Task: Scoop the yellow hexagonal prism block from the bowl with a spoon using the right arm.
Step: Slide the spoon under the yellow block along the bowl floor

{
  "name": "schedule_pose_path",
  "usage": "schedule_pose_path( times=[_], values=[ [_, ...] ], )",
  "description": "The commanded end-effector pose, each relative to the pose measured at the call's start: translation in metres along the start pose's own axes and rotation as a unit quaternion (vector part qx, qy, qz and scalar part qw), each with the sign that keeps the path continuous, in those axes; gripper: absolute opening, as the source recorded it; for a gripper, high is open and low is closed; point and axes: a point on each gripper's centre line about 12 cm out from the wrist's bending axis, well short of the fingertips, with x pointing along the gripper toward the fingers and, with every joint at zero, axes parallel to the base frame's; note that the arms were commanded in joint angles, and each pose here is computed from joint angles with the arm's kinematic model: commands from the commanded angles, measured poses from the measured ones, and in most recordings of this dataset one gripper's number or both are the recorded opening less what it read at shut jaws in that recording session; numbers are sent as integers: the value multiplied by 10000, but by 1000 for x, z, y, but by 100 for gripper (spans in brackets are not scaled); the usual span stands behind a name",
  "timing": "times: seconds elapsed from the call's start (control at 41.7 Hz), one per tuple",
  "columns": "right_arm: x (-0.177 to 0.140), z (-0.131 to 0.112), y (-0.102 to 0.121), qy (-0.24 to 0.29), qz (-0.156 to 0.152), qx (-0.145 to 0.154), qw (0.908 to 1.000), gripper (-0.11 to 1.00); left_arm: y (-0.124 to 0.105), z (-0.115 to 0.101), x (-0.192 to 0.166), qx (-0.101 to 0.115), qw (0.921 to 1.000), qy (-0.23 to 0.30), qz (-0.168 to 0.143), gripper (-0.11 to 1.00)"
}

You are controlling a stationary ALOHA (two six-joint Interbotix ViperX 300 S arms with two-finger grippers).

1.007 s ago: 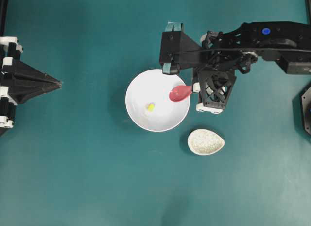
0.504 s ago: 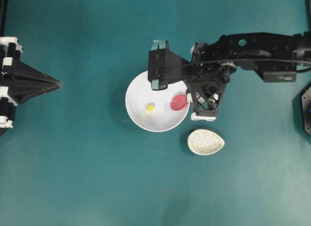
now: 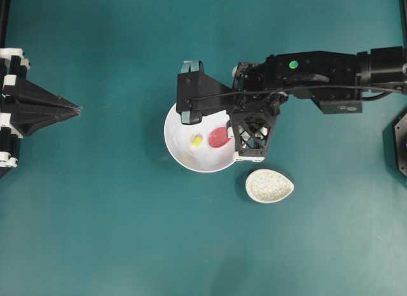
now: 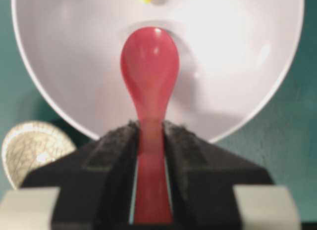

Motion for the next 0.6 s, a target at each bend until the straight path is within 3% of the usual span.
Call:
schedule_pose_path(
  times=[0.0, 0.576],
  values=[
    [-11, 10, 1, -289, -21, -33, 9996, 23, 0, 8, 2, 15, 9999, -100, -6, 0],
    [-2, 25, 1, -867, -73, -45, 9962, 23, 0, 9, 2, 7, 9999, -108, 3, 0]
  ],
)
